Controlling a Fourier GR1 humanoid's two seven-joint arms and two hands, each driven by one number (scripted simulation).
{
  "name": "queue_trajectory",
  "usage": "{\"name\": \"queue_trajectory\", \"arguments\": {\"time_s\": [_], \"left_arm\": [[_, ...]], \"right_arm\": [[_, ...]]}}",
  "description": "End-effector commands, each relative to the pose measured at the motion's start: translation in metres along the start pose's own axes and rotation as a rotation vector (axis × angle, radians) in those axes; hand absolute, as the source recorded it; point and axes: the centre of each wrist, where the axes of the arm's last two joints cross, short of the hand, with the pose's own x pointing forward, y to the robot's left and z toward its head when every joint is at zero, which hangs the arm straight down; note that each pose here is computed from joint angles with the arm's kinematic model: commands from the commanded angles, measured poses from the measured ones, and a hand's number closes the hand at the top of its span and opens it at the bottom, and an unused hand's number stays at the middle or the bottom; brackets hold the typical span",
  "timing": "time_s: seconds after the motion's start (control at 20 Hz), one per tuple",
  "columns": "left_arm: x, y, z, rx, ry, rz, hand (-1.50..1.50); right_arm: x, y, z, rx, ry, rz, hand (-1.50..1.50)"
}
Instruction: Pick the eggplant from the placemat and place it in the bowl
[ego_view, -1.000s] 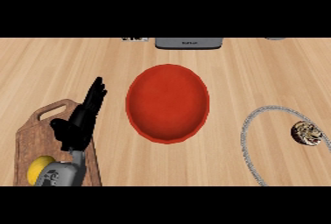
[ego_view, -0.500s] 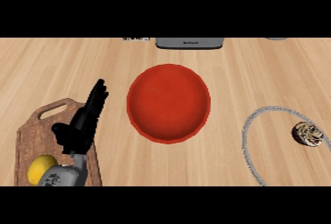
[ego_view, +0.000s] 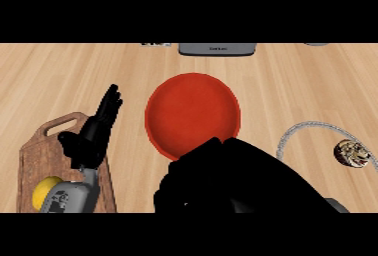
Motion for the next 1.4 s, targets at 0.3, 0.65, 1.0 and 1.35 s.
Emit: {"name": "queue_trajectory", "arguments": {"time_s": [0.3, 0.65, 1.0, 1.35], "left_arm": [[0.001, -0.022, 0.014, -0.017, 0.002, 0.007, 0.00], [-0.003, 0.013, 0.005, 0.002, 0.007, -0.007, 0.00], [-0.002, -0.004, 0.003, -0.022, -0.011, -0.003, 0.00], [-0.002, 0.005, 0.007, -0.016, 0.002, 0.015, 0.00]], "right_arm": [[-0.076, -0.013, -0.050, -0.043, 0.091, 0.270, 1.50], [-0.146, 0.020, -0.076, -0.042, 0.142, 0.333, 1.50], [-0.212, 0.020, -0.074, 0.063, 0.218, 0.300, 1.50], [-0.253, 0.024, -0.060, 0.246, 0.275, 0.078, -1.50]]}}
